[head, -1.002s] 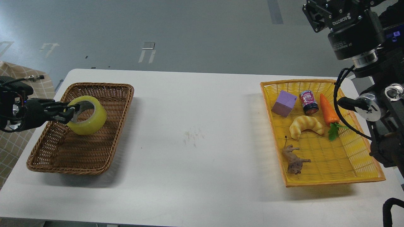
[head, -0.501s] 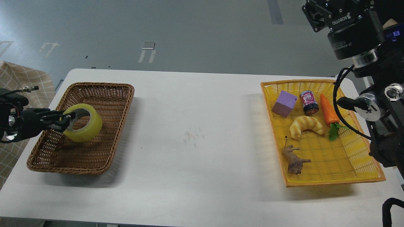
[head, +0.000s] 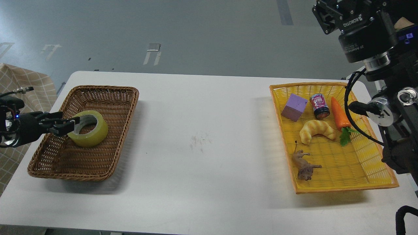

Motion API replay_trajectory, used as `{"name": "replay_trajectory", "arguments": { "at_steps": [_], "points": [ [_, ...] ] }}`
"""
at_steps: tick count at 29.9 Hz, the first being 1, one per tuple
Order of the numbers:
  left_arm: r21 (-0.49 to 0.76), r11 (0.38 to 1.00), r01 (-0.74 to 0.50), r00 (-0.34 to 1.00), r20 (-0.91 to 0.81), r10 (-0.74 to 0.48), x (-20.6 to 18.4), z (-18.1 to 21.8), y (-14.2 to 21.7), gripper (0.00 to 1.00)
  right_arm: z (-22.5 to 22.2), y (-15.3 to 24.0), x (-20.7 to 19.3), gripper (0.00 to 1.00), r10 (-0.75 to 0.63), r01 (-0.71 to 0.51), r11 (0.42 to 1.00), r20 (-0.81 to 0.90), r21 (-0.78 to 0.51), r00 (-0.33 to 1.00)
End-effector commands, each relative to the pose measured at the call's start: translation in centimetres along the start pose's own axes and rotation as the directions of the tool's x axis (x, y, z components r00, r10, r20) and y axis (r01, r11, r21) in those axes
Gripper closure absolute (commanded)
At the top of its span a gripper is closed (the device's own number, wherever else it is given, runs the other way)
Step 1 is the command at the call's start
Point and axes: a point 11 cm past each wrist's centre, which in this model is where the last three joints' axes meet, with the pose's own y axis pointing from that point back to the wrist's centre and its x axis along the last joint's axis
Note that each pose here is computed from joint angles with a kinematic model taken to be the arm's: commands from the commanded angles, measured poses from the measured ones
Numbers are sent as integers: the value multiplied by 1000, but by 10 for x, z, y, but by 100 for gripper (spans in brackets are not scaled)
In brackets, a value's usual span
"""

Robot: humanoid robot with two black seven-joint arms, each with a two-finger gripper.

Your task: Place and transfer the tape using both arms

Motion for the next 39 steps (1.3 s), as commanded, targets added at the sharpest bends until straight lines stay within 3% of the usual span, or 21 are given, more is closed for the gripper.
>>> {"name": "replay_trajectory", "arguments": {
  "at_steps": [1,4,8,13,21,25,29,32,34,35,39],
  "points": [
    [56,994,-97,989,-108,102,21,-16,3,2,-2,-2,0,0,-1,1,1000,-3,7,1000],
    [30,967,-253,942,-222,253,73,-1,-9,2,-5,-4,1,0,3,-3,1000,-7,16,1000],
    [1,940,-342,899,-290,328,108,12,-14,2,-8,-8,2,0,3,-3,1000,-14,25,1000],
    [-25,948,-318,886,-364,287,109,20,-24,2,-9,-12,2,0,-10,11,1000,-19,26,1000],
    [-106,836,-538,624,-718,310,164,78,-52,2,-13,-28,8,0,-15,16,1000,-40,15,999],
    [-170,765,-621,490,-846,209,200,110,-50,2,-9,-28,6,0,-16,16,1000,-34,-7,999],
    [-209,660,-721,340,-938,74,255,155,-43,2,10,-24,10,0,3,-3,991,3,-135,1000],
    [-248,653,-716,279,-959,-59,281,203,-53,2,22,-22,14,0,56,-34,973,90,-228,994],
    [-302,625,-720,258,-952,-163,290,233,-54,2,26,-25,18,0,83,-46,964,131,-262,988],
    [-344,582,-737,259,-939,-228,297,248,-47,2,25,-30,20,0,83,-46,963,131,-266,988],
    [-424,499,-756,274,-897,-347,299,285,-33,2,24,-33,22,0,87,-51,963,125,-264,988]
  ]
}}
